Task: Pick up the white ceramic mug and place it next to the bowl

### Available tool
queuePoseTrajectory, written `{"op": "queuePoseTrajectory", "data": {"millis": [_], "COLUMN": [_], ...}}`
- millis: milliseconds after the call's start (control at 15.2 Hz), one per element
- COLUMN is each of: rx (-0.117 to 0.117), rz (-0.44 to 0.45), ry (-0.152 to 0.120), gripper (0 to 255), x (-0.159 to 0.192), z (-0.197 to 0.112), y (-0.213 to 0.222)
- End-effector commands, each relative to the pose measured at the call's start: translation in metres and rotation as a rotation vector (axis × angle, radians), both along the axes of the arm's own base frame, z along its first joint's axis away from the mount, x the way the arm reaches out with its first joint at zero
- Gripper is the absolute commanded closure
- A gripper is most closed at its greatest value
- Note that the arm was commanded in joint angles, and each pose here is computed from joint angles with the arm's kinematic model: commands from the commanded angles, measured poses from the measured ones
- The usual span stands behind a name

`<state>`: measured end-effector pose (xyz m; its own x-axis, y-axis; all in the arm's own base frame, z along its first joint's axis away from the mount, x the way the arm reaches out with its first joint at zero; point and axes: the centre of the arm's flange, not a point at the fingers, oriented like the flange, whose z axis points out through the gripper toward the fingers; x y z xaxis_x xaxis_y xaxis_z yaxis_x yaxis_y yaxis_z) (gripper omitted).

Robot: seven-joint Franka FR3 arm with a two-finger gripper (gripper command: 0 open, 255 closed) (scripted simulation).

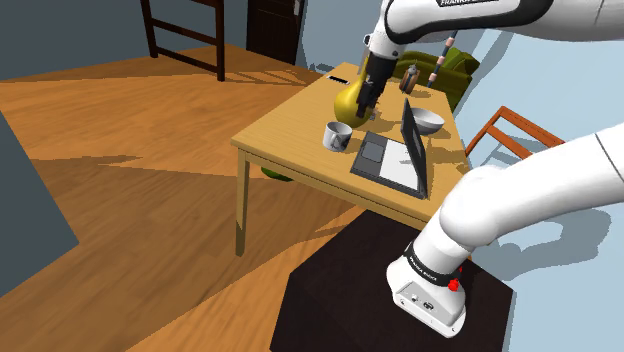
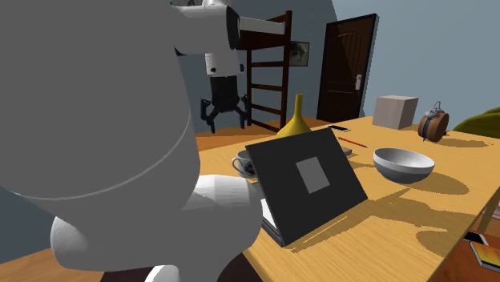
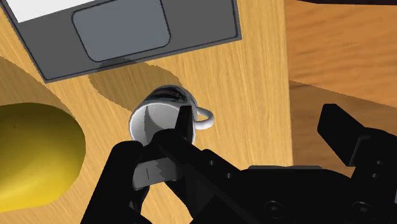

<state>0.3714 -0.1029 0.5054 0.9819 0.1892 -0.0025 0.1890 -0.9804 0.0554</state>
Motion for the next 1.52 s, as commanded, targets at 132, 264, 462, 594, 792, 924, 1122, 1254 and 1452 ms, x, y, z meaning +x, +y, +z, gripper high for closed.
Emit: {"op": "queuePoseTrajectory", "data": {"millis": [132,264,462,594,792,924,1122,1254,1452], "rx": [0.023,0.036,0.054,0.066,0.084,0.096,0.105,0.105,0.105], "rz": [0.003,0.004,0.005,0.007,0.008,0.009,0.01,0.01,0.01], "ry": [-0.002,-0.002,-0.002,-0.002,-0.002,-0.002,-0.002,-0.002,-0.002], "gripper": [0,0,0,0,0,0,0,0,0], "x": [0.031,0.046,0.068,0.083,0.106,0.121,0.132,0.132,0.132], "z": [-0.029,-0.043,-0.065,-0.08,-0.103,-0.119,-0.135,-0.145,-0.161], "y": [-0.039,-0.057,-0.084,-0.101,-0.127,-0.145,-0.156,-0.155,-0.155]}}
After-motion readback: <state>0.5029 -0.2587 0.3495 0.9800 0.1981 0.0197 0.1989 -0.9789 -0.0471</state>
